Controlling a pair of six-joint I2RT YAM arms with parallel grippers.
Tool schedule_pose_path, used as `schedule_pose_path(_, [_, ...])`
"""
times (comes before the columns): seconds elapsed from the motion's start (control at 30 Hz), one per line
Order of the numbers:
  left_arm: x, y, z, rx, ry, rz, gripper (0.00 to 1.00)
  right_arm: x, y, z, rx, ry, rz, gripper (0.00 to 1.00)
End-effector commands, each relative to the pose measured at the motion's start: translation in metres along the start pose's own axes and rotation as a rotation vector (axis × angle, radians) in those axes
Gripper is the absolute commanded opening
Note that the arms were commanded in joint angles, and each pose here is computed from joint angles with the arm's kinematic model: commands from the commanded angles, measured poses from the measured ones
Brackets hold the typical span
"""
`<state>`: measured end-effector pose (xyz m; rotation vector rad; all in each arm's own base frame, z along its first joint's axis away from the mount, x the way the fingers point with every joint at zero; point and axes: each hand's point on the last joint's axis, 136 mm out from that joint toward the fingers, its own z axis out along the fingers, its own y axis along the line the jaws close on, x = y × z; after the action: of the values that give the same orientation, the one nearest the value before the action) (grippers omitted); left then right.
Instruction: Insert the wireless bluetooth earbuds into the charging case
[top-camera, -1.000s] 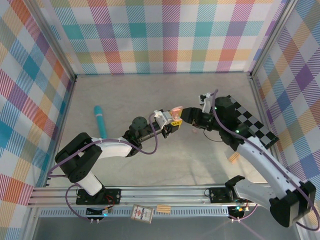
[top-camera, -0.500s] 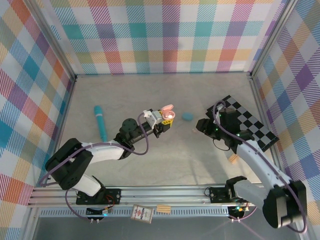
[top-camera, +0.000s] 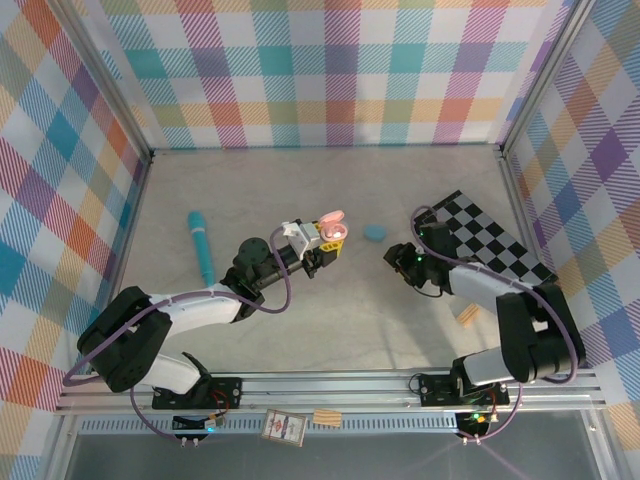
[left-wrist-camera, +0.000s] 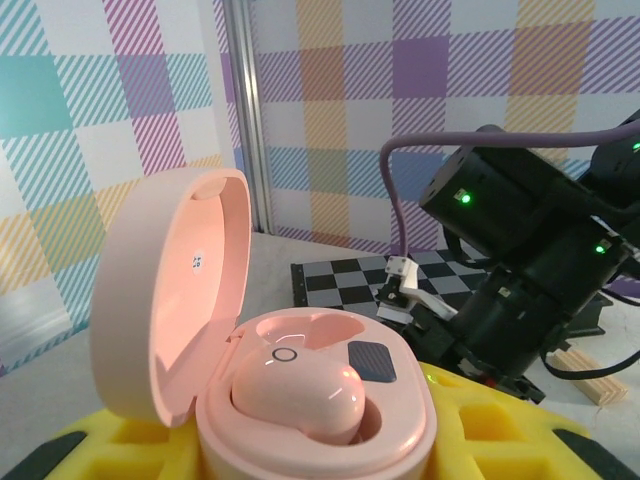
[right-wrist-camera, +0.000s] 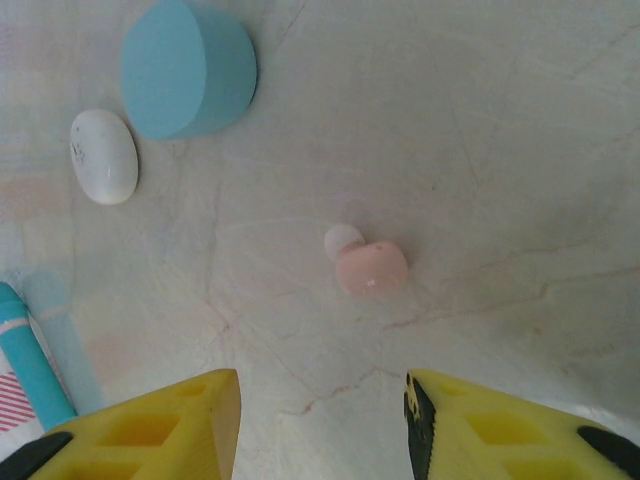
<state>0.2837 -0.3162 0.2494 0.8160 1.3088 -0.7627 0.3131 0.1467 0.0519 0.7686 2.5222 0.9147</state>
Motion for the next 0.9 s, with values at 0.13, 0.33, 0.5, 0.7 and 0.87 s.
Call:
schedule_pose_path(0.13, [-0.017, -0.003, -0.004, 0.012, -0.039, 0.022, 0.34, -0.012, 0.008, 0.016, -0.05, -0.018, 0.056, 0.45])
schedule_pose_path(0.33, [-0.016, -0.003, -0.004, 0.015, -0.035, 0.022, 0.34, -0.018, 0.007, 0.026, -0.033, -0.019, 0.049, 0.45])
schedule_pose_path(0.5, [-0.016, -0.003, -0.004, 0.017, -0.036, 0.021, 0.34, -0.025, 0.005, 0.032, -0.008, -0.03, 0.029, 0.43])
schedule_pose_path(0.7, [-0.013, -0.003, -0.004, 0.013, -0.032, 0.019, 0.34, -0.035, 0.008, 0.034, 0.016, -0.05, -0.001, 0.42])
schedule_pose_path(0.87, [-0.013, -0.002, -0.004, 0.011, -0.034, 0.021, 0.34, -0.04, 0.009, 0.032, 0.033, -0.063, -0.015, 0.4])
